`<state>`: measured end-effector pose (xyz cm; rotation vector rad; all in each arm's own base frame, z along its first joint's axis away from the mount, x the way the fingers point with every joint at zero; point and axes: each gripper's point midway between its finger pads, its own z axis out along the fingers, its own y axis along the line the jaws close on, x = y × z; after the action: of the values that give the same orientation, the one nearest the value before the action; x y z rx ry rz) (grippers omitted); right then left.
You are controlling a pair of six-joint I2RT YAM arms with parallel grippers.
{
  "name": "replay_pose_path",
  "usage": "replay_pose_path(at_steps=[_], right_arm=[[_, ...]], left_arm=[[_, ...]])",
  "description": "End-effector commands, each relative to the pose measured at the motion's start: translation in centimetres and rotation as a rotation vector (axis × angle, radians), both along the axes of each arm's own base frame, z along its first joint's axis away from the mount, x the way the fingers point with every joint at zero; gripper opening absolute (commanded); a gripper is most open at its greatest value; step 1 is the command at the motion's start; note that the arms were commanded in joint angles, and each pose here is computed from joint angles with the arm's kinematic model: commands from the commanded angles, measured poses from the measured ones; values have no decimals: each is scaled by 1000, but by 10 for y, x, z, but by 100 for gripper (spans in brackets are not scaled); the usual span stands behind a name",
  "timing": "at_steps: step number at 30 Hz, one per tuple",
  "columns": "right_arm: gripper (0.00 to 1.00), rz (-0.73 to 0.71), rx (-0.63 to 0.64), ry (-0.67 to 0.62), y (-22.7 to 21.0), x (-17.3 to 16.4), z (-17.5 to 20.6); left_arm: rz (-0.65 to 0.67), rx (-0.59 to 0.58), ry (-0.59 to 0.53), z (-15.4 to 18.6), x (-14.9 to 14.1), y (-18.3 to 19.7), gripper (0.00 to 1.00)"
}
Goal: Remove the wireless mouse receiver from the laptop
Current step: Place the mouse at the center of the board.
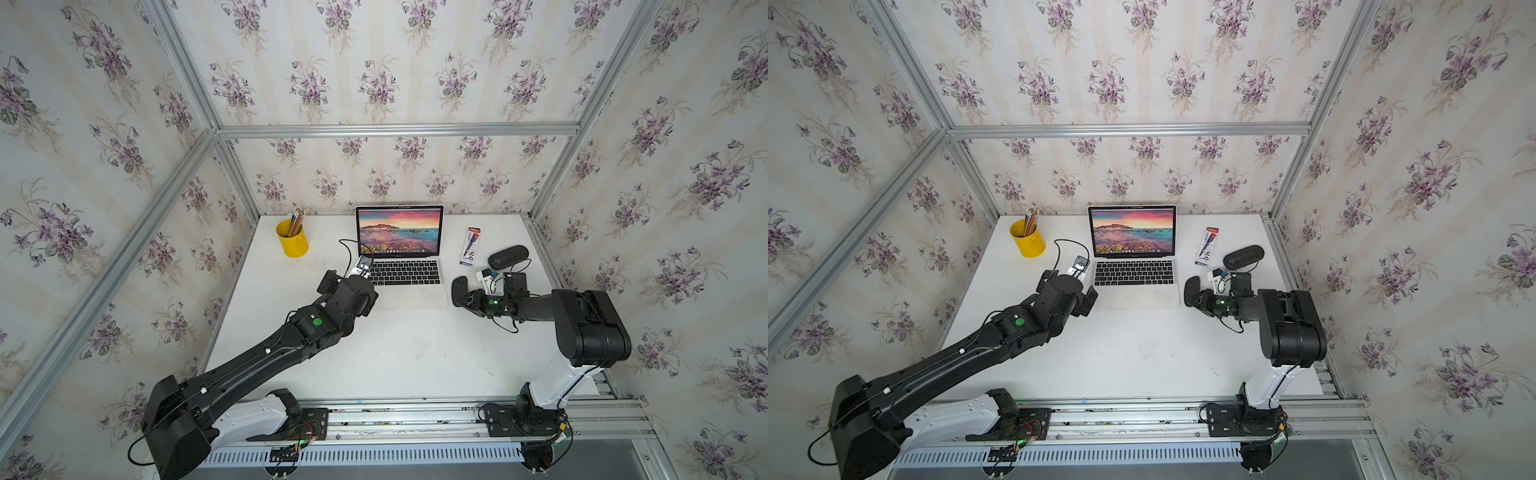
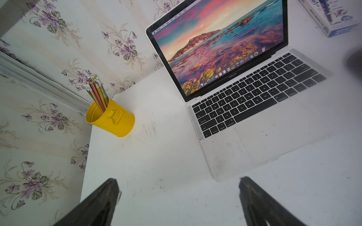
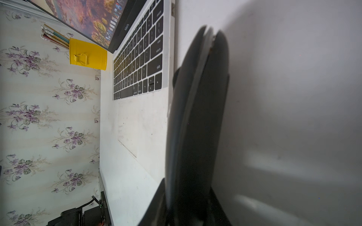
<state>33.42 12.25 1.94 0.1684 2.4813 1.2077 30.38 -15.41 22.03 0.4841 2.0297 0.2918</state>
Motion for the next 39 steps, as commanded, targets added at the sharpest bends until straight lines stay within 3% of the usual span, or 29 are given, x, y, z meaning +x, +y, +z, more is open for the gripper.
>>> replay_pose_path(at_steps=[1, 8, 15, 17, 18, 19, 39], right_arm=[[0, -29, -44, 82, -6, -7, -16], [9, -24, -59, 136, -8, -12, -21], [36, -33, -133, 180, -17, -17, -23], [54, -35, -144, 188, -18, -18, -23], [88, -36, -150, 191, -19, -18, -24], [99, -42, -158, 194, -21, -17, -24], [100, -74, -396, 227, -56, -23, -22]], left_arm=[[9, -9, 12, -3, -1, 1, 99], [6, -19, 23, -6, 0, 0, 99], [-4, -31, 38, -11, -1, -3, 99], [-6, -35, 39, -13, -1, -4, 99], [-9, -41, 41, -13, -1, -5, 99], [-12, -44, 44, -15, -1, -6, 99], [-41, -70, 78, -30, 0, -16, 99]])
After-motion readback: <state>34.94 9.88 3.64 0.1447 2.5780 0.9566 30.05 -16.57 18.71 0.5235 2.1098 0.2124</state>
